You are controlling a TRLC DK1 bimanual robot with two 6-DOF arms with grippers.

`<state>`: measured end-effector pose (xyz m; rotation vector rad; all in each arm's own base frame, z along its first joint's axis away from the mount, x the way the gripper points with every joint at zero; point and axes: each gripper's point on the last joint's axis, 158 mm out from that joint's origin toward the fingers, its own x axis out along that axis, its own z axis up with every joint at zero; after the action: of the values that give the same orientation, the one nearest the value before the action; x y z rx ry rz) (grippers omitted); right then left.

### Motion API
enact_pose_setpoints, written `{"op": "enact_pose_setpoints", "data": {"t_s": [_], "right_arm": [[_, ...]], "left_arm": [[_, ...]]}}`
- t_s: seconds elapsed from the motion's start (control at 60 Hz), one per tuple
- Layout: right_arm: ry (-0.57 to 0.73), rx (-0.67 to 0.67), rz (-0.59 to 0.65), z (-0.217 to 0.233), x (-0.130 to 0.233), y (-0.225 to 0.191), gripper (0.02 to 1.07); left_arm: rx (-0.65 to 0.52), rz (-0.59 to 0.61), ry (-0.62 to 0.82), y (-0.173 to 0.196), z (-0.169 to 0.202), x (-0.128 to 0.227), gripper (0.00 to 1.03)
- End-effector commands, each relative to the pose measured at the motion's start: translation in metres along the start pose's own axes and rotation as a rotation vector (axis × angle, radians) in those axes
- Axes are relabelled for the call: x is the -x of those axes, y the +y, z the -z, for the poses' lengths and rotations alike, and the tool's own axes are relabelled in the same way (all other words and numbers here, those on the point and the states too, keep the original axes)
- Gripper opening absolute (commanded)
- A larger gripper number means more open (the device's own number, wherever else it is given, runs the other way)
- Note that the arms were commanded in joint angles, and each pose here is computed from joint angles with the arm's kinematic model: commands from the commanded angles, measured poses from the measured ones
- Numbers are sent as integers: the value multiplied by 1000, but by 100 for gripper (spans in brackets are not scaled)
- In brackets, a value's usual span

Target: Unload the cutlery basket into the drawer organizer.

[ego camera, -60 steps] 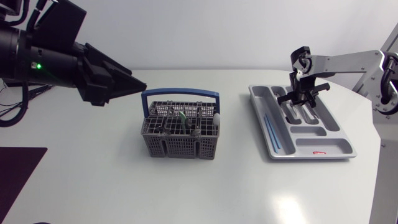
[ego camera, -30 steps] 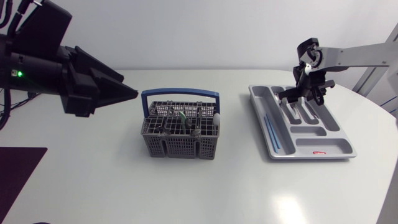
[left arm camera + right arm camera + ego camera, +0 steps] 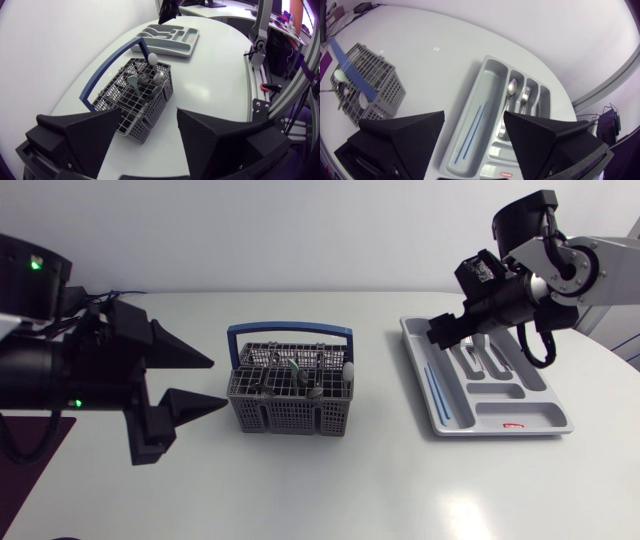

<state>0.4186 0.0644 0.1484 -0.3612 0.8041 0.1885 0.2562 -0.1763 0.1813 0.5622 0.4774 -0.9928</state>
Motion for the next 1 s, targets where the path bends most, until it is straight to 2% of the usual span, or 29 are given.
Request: {"op": "enact_pose_setpoints", "data": {"t_s": [0.0,0.167,0.283,0.533,0.9,0.983], "right_arm": [[-11,72,-58,12,10,33,89],[-29,153,-146,29,23,89,89],[-28,195,-194,44,24,117,89],[-32,256,-244,61,24,147,89],[-176,371,-388,49,51,221,89],[-171,388,-394,49,48,225,89]], "left_arm": [[-61,-21,-29,-4,11,-9,95],[-132,-88,-120,4,5,-24,95],[-170,-81,-150,-3,5,-38,95],[-201,-62,-130,-5,16,-67,95],[-224,-62,-150,-10,30,-92,95],[-234,-76,-166,-9,29,-94,90]]}}
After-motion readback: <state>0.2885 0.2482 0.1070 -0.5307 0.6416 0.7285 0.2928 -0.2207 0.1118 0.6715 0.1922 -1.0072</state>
